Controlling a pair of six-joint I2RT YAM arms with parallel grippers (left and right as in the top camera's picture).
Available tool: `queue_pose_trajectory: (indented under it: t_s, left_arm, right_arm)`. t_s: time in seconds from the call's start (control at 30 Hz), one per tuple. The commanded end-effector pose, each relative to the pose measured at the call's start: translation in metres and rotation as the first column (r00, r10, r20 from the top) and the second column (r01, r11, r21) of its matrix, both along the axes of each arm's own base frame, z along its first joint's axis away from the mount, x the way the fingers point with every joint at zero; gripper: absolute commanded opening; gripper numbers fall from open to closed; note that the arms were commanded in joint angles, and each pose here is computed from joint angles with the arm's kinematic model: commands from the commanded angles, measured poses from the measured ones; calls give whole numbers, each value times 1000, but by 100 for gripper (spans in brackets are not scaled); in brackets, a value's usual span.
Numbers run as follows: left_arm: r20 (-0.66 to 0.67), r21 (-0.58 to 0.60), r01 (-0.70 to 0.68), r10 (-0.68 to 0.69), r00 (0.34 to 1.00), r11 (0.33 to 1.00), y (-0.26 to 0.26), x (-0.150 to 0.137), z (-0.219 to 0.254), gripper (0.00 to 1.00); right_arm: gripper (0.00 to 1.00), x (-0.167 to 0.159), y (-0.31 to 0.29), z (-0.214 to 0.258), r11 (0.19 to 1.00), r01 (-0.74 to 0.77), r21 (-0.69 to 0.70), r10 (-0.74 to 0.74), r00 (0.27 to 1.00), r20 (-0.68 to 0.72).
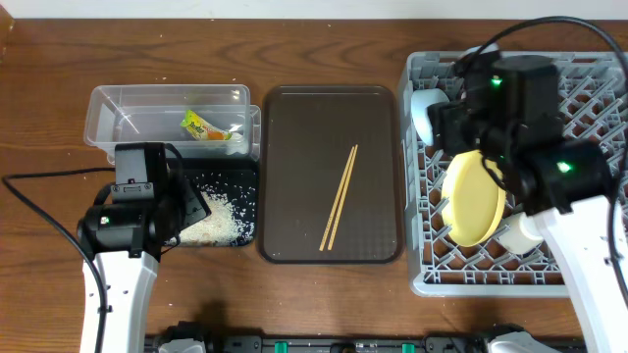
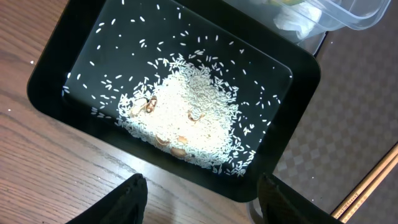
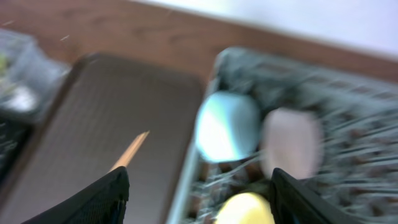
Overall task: Sort waste into correct bins and load items into the dishwasher rack
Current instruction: 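Move the right gripper to the chopsticks and grasp one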
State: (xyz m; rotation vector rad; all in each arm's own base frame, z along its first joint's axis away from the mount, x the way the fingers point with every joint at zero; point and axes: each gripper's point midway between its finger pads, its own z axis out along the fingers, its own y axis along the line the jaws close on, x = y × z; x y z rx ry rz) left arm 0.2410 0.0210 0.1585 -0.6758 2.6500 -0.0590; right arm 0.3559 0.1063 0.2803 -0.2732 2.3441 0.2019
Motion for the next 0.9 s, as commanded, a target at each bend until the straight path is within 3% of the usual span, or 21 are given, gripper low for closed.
queue_pose_trajectory:
  t_s: [0.0,0.23,0.43,0.87]
  left_arm:
    - [-8,7,-7,7,1000,1000,2,-2,-1,60]
    - [-9,7,-7,7,1000,1000,2,-2,-1,60]
    - [-9,7,-7,7,1000,1000,2,-2,-1,60]
    - [-9,8,-6,6,1000,1000,2,-2,-1,60]
  right_arm:
    - [68,-14,43,-39,991,-54,126,77,980,-183]
    - [64,-33,94,-111,989,-136,58,148,904,-401]
    - [65,-41,114,-171,998,-7,-59,-25,852,-522]
    - [63,-64,128,-265,979,73,-192,-187,708,-681]
